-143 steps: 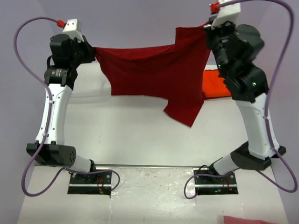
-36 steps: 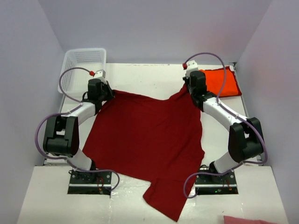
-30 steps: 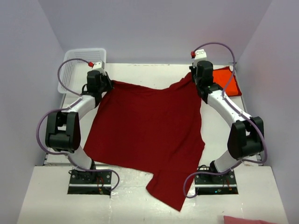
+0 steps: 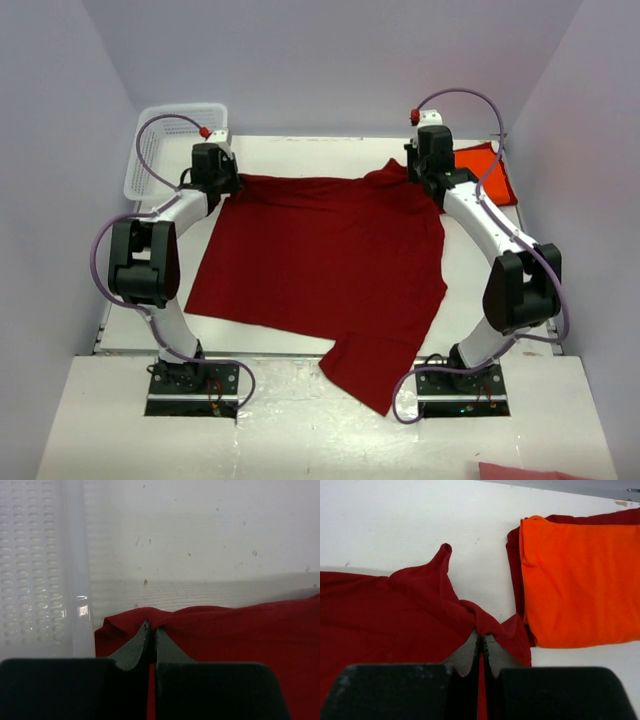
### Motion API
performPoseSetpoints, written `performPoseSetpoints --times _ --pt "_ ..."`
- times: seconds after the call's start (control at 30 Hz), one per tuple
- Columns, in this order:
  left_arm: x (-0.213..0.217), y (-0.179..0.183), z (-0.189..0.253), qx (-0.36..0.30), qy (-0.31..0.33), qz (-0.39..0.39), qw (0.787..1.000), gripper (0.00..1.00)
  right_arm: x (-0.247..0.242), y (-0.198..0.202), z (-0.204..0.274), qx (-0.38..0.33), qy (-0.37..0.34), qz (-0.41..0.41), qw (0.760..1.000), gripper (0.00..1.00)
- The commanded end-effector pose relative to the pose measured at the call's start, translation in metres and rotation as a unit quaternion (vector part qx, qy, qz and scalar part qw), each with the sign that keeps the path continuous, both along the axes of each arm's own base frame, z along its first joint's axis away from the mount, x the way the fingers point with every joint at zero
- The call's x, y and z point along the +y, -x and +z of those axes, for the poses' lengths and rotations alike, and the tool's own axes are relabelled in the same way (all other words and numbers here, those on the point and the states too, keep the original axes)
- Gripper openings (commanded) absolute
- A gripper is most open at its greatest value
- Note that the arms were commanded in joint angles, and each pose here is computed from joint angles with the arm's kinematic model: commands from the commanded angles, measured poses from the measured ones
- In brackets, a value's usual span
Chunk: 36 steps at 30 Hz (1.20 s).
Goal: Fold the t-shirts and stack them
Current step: Grap the side of the flattened tshirt furthest away from the robot with both arms, then fold the flattened tshirt in 1/3 of the way
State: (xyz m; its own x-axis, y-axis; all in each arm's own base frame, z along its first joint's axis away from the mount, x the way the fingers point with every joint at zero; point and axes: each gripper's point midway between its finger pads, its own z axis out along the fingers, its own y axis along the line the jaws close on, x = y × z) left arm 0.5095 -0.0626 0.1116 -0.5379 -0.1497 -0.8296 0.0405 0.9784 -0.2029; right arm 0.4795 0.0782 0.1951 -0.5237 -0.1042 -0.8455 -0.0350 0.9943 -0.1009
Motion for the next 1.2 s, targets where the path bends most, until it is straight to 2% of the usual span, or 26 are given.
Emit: performPoseSetpoints --times 0.0,0.23,0.3,0.67,0.87,1.17 --pt "0.005 -0.002 0.022 -0.020 -0.040 0.002 0.999 0.00 0.000 0.019 0.031 -0.030 -0.012 -0.031 0.999 0.00" --pt "0.003 0.006 0.020 -0.008 -0.048 0.002 0.999 0.00 0.005 0.045 0.023 -0.008 -0.004 -0.046 0.999 0.00" --pt "0.014 0.023 0.002 0.029 -0.063 0.034 0.997 0.00 0.010 0.066 0.010 0.010 -0.015 -0.049 0.999 0.00" --pt "0.032 0.049 -0.012 0.080 -0.071 0.094 0.990 0.00 0.017 0.117 -0.011 0.043 -0.023 -0.065 0.997 0.00" --pt "0.038 0.058 -0.019 0.099 -0.082 0.109 0.986 0.00 0.014 0.136 -0.025 0.063 -0.021 -0.073 0.995 0.00" --pt "0.050 0.067 -0.050 0.155 -0.135 0.140 0.969 0.00 0.018 0.152 -0.046 0.095 -0.016 -0.077 0.992 0.00"
